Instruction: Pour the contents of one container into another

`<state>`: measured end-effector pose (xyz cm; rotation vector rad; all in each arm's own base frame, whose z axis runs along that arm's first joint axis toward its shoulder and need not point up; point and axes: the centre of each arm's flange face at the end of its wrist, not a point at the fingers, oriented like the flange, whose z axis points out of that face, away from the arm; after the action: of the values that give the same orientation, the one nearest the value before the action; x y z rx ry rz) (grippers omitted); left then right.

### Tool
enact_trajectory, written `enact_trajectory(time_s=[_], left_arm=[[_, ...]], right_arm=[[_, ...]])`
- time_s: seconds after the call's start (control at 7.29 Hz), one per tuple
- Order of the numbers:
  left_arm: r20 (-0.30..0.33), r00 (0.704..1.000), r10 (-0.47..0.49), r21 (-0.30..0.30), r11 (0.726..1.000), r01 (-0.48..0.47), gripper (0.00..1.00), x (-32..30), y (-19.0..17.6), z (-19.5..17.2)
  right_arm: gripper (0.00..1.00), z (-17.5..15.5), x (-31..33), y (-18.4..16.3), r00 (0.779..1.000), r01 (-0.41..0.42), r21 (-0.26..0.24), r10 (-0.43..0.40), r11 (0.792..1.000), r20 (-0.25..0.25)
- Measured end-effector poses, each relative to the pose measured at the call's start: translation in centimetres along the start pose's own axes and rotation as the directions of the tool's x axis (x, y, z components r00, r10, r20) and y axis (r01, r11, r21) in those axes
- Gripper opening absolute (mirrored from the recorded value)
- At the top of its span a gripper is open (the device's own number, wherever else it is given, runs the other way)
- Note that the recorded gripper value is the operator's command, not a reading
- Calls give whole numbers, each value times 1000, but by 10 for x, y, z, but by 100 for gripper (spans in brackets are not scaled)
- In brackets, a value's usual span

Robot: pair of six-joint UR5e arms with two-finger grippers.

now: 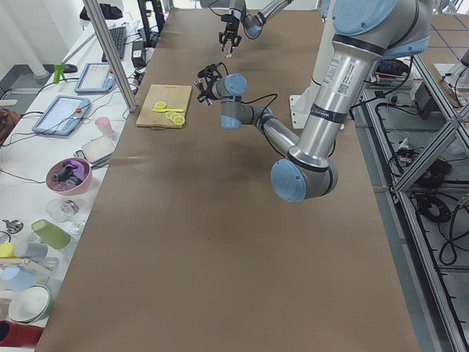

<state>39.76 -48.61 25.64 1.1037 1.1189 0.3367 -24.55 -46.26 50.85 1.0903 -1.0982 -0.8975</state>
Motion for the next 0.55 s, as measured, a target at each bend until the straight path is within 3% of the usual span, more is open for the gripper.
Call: enact_trajectory(time_s=[0.55], left_arm=[[-2, 1000, 4, -11, 1000, -4, 0, 0, 3, 4]], right_arm=[[0, 1, 20, -82, 1000, -7, 7, 6, 1000, 29]])
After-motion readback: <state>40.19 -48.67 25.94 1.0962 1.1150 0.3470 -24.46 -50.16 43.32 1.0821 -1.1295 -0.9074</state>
